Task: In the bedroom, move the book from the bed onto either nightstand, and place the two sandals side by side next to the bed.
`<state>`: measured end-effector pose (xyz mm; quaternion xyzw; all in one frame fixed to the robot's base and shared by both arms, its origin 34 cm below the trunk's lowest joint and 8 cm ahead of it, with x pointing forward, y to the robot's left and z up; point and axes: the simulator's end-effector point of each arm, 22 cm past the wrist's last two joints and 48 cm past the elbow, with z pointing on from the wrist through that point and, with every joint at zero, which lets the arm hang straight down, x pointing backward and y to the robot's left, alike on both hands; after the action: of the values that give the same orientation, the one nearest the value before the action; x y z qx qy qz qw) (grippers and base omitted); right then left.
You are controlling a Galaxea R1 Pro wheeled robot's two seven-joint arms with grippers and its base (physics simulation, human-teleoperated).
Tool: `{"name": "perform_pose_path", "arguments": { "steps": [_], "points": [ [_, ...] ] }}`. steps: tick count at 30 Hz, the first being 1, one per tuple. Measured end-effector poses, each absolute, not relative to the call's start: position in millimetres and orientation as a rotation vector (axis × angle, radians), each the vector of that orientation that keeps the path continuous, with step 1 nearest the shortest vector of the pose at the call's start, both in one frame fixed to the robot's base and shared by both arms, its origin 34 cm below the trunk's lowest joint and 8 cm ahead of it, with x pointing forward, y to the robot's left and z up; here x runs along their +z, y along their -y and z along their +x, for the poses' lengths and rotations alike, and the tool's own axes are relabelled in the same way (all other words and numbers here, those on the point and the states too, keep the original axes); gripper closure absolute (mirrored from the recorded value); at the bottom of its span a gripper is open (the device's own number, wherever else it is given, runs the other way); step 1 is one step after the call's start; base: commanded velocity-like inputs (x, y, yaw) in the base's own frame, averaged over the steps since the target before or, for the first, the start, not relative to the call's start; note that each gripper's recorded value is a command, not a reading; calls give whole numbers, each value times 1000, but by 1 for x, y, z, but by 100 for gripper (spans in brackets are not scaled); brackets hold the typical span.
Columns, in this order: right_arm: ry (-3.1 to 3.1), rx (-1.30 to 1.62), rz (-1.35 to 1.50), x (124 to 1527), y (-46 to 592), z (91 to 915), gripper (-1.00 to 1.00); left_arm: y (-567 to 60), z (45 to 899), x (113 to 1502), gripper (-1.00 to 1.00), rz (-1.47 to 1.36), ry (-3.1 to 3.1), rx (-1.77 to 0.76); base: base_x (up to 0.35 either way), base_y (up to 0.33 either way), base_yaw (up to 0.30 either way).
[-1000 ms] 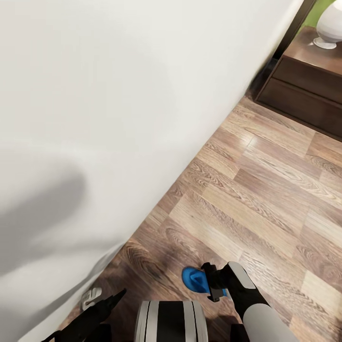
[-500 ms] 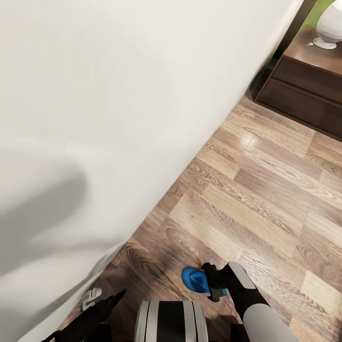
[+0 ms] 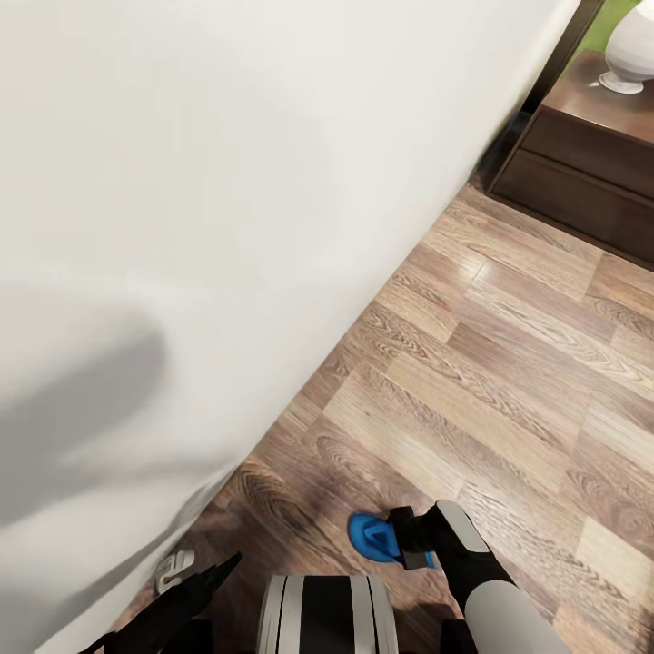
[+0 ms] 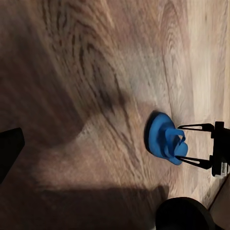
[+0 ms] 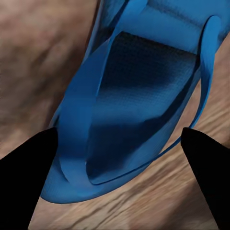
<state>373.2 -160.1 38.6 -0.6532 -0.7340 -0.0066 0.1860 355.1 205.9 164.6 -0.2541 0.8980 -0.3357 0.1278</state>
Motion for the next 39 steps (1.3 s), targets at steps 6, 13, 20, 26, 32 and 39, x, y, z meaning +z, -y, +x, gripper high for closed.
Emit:
{"name": "perform_pose_path", "arguments": {
  "steps": [6,13,20,26,32,39],
  "points": [
    [2069,-19,-1838,38,160,373,100,-206,355,165,-100,-739,-2613,-976,0,0,0],
    [2068,-18,-1840,38,160,373,100,-206,355,164,-100,-739,-2613,-976,0,0,0],
    [2068,-18,-1840,38,160,373,100,-206,355,165,-100,-739,-2613,-976,0,0,0],
    [2078,-33,-1846,44,160,380,100,-206,360,169,-100,-729,-2599,-978,0,0,0],
    [2093,-55,-1856,52,160,391,100,-206,368,177,-100,-712,-2578,-980,0,0,0],
    [2101,-67,-1860,56,160,396,100,-206,372,181,-100,-704,-2568,-981,0,0,0]
  ]
}}
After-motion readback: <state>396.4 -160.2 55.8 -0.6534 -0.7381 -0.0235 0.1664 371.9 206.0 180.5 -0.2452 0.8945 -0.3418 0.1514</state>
